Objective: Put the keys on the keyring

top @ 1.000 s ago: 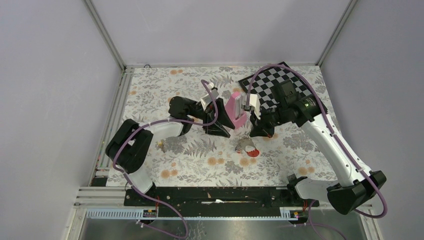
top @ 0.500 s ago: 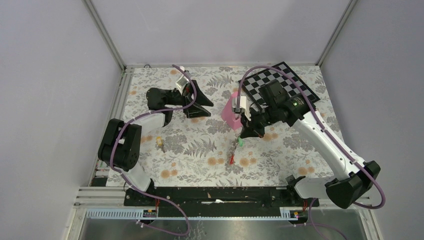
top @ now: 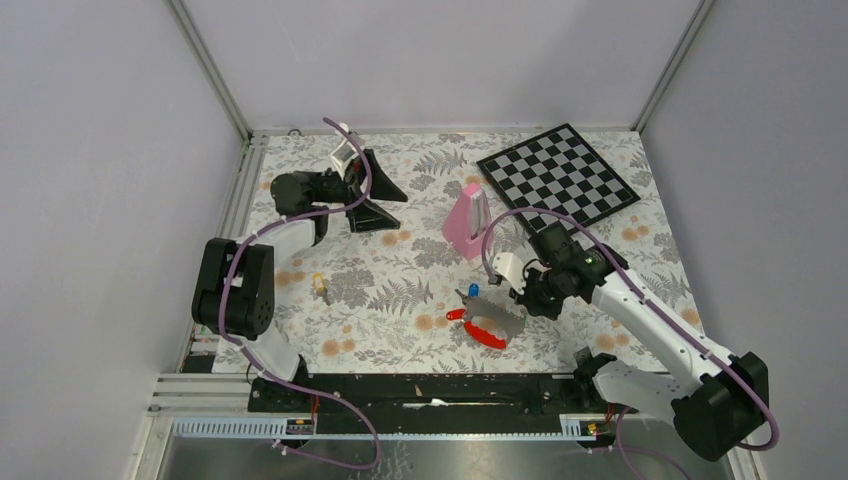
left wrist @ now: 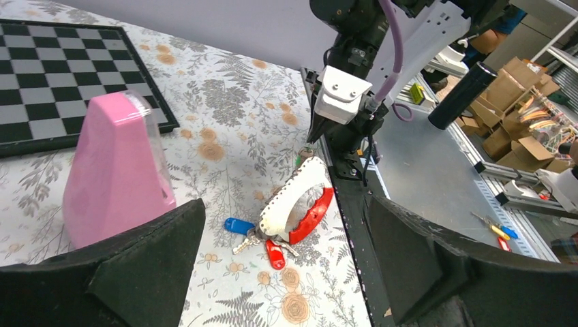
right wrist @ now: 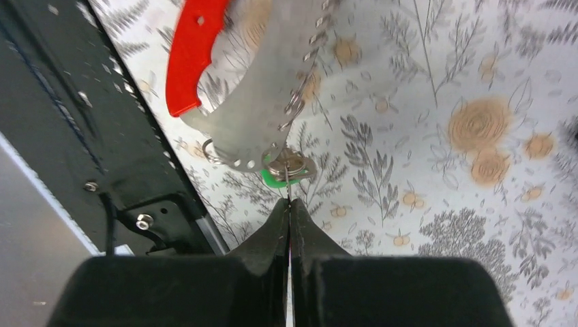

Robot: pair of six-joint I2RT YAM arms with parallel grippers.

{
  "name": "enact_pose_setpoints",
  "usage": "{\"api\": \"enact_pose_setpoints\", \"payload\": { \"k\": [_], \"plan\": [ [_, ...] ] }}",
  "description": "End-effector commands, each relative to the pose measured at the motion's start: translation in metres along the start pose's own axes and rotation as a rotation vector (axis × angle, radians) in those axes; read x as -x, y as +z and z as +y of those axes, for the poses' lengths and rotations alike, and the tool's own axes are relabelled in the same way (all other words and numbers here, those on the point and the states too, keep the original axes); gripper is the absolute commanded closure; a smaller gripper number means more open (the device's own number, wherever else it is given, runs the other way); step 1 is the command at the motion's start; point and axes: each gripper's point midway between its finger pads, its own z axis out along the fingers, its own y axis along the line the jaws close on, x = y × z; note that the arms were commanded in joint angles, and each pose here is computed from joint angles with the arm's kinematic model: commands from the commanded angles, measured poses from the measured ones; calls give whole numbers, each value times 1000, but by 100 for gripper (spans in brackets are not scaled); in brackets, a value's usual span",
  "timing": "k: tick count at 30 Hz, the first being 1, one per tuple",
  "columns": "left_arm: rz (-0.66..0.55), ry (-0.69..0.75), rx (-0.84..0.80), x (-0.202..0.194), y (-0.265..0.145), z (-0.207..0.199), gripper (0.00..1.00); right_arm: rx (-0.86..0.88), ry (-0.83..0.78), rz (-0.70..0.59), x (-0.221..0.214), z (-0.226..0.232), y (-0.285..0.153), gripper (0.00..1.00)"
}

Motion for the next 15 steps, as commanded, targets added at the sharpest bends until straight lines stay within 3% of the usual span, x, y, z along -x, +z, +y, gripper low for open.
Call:
{"api": "enact_pose_setpoints", "payload": {
  "k": [1,8,15],
  "plan": [
    [22,139,-1,14,-8,-8,1,-99,-4,110,-33,-21,9,100],
    [65,151,-6,15,-14,-21,1,-90,40,232,-67,-30,30,100],
    [83,-119,31,20,-27,-10,1,-82,74,292,-84,-32,38,87]
  ]
}}
